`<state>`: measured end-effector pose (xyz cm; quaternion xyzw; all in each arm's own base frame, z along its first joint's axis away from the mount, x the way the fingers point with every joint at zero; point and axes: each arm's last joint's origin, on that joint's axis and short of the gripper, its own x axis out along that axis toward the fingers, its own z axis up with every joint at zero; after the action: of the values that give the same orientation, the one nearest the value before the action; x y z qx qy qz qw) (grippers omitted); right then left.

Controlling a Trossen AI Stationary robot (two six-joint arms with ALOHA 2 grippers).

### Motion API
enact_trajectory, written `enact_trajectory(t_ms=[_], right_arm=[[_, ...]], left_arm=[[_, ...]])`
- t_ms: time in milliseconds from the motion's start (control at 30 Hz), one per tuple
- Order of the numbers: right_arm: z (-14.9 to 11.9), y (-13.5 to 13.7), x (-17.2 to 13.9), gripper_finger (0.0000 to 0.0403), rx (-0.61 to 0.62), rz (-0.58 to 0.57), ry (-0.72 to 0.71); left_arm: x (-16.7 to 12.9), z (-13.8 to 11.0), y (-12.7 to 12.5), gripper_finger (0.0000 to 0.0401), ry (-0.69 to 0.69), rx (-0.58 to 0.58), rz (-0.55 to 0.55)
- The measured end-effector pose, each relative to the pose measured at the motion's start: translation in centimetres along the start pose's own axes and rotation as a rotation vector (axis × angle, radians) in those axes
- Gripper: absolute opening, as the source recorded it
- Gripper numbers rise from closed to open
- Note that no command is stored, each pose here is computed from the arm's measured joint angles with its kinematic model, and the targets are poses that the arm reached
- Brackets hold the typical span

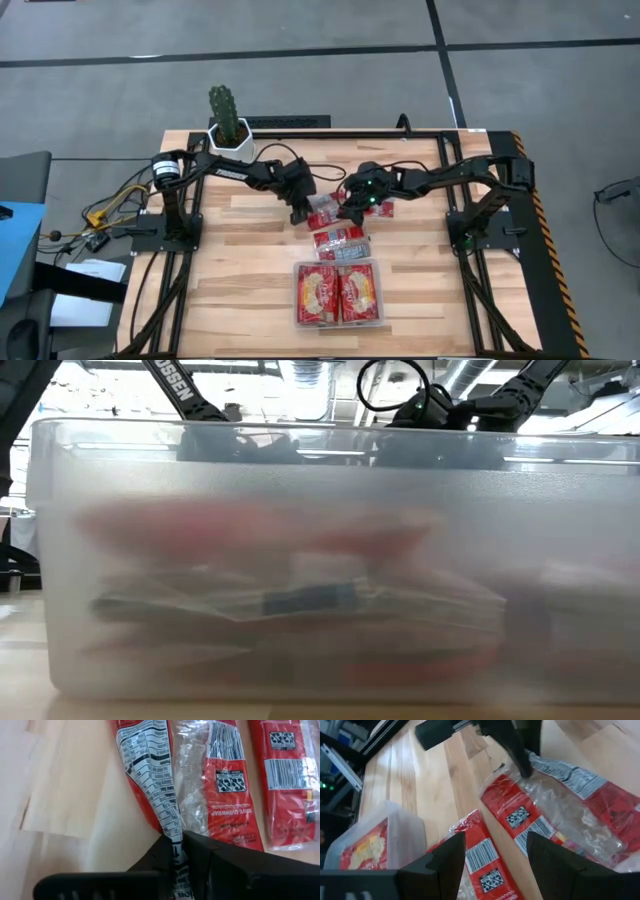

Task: Sort popcorn bags into baskets
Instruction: Put the red popcorn bag into the transparent bin

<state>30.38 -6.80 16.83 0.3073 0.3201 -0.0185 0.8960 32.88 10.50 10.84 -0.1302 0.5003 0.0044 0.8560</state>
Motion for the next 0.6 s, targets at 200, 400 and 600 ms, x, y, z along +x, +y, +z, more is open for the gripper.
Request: enact_trajectory(t_ms=[200,400,600], right_arm=[[0.8,-1.1,-2.1,0.0234,0.047,-0.053,-0.012],[1.8,-2.1,-5.2,0.0234,0.013,-0.131,-0.051],[1.8,-3.5,-5.5,0.0234,0.034,-0.168,-0.041]], left_arm=[[-1.7,0.6,-0.7,0.0005,-0.008,-0.012,0.037],[-4.5,2.0,-1.6,0.0000,-0.082,0.009,0.096],[-6.7,2.8,-2.9,0.0000,-0.164,0.032,0.122]])
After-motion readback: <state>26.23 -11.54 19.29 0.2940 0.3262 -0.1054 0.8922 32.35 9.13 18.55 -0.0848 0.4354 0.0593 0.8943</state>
